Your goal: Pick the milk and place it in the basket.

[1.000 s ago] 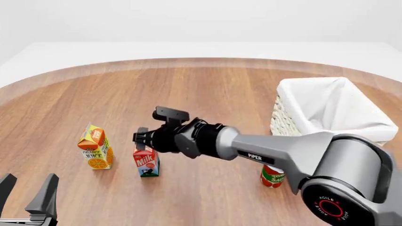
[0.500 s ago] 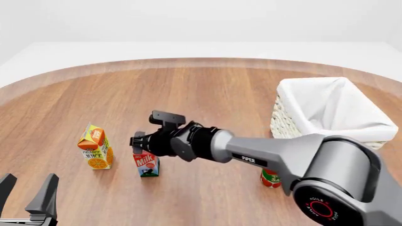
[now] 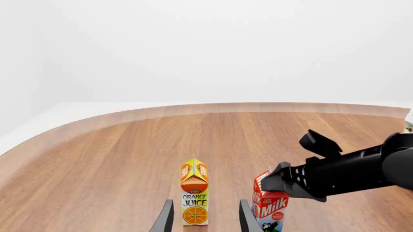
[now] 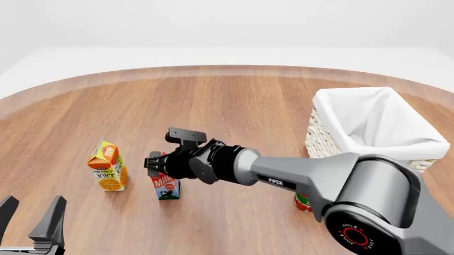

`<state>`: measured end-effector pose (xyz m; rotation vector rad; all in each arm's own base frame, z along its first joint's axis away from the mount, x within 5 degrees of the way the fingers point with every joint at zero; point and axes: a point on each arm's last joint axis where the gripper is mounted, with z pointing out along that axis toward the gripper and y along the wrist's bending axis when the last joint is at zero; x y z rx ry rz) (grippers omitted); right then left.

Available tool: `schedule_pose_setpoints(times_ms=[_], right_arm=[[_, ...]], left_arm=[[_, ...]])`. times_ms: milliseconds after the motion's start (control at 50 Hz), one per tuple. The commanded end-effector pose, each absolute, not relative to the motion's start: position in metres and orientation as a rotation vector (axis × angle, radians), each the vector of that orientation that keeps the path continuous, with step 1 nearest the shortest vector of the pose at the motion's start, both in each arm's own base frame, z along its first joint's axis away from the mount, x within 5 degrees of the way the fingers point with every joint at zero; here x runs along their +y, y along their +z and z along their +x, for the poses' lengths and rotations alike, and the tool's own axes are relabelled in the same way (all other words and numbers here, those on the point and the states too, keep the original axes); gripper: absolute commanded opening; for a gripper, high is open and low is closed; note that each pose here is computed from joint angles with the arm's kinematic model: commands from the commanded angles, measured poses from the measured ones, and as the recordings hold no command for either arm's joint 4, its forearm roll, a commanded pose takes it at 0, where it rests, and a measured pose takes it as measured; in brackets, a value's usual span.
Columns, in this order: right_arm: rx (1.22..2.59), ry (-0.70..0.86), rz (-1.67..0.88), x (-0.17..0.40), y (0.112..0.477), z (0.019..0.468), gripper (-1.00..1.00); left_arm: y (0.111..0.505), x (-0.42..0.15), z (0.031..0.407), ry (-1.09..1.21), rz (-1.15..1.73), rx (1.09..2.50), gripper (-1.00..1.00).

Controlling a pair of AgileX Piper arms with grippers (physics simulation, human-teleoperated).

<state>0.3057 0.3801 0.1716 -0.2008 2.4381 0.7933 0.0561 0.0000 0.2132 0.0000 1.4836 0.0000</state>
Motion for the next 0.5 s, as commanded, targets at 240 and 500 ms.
schedule_pose_setpoints(times_ms=[240, 500], right_arm=[[2.442, 0.785, -0.190, 0.379, 0.168, 0.310, 1.00], [2.402, 0.786, -0.205, 0.371, 0.180, 0.316, -1.00]], left_arm=[[0.213, 0.000, 0.056, 0.000, 0.000, 1.484, 1.00], [0.213, 0.000, 0.056, 0.000, 0.000, 1.484, 1.00]])
